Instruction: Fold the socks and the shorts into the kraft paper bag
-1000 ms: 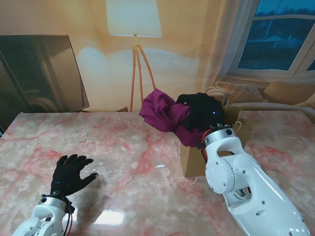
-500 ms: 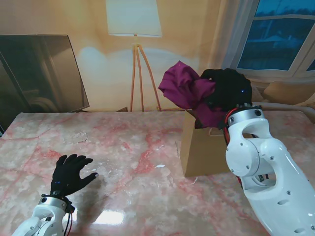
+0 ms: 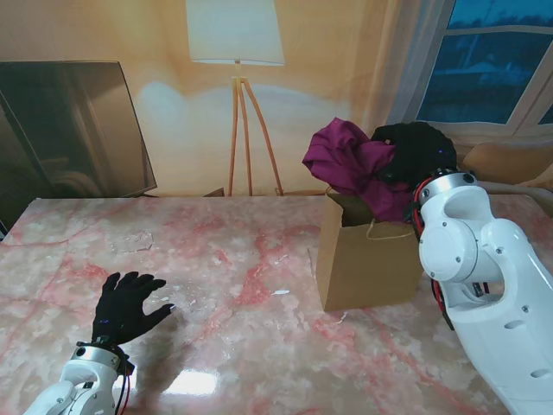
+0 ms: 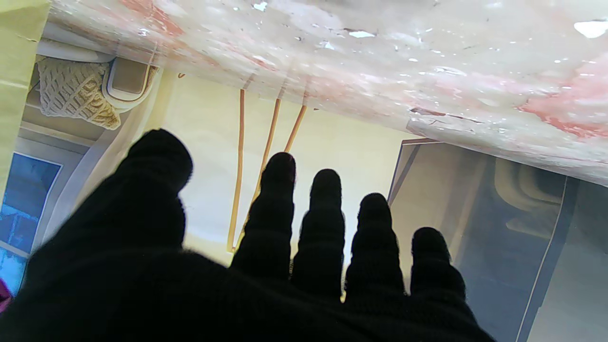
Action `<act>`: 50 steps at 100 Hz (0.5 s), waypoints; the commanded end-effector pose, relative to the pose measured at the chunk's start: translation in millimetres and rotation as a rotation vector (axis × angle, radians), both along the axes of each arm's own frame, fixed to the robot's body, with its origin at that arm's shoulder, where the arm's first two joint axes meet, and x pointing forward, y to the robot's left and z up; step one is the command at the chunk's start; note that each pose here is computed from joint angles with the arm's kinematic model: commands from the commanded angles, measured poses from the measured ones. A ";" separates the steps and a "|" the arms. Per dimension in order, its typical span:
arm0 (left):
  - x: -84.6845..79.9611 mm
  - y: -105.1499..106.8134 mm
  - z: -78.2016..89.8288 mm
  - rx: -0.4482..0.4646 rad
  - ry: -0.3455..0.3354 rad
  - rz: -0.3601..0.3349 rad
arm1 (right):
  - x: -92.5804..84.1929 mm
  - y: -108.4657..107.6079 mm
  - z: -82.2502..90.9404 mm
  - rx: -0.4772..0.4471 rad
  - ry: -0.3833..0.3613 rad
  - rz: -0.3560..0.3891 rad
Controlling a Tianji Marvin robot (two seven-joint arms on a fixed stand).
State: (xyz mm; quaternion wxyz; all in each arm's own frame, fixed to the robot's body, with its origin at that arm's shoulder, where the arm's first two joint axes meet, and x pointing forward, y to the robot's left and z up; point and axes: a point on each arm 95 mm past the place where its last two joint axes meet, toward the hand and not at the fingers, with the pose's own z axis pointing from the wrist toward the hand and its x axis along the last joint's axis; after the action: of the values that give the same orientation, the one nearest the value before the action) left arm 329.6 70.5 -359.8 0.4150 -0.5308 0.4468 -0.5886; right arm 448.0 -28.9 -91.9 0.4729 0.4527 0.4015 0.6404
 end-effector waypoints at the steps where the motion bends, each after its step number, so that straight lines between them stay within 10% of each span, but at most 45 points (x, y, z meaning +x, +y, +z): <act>1: 0.0 -1.6 -1.0 -0.009 0.003 0.001 | 3.5 -6.1 -0.1 -0.011 0.007 -0.020; 50: 0.3 -2.7 -3.3 -0.010 0.008 -0.006 | 20.7 -12.5 -2.5 -0.218 0.061 -0.011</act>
State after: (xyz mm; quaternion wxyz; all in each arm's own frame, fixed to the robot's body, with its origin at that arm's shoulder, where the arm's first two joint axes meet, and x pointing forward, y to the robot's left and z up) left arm 330.7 68.8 -363.2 0.4110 -0.5333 0.4480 -0.5882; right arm 468.8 -41.1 -95.6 0.5042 0.4292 0.4761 0.5787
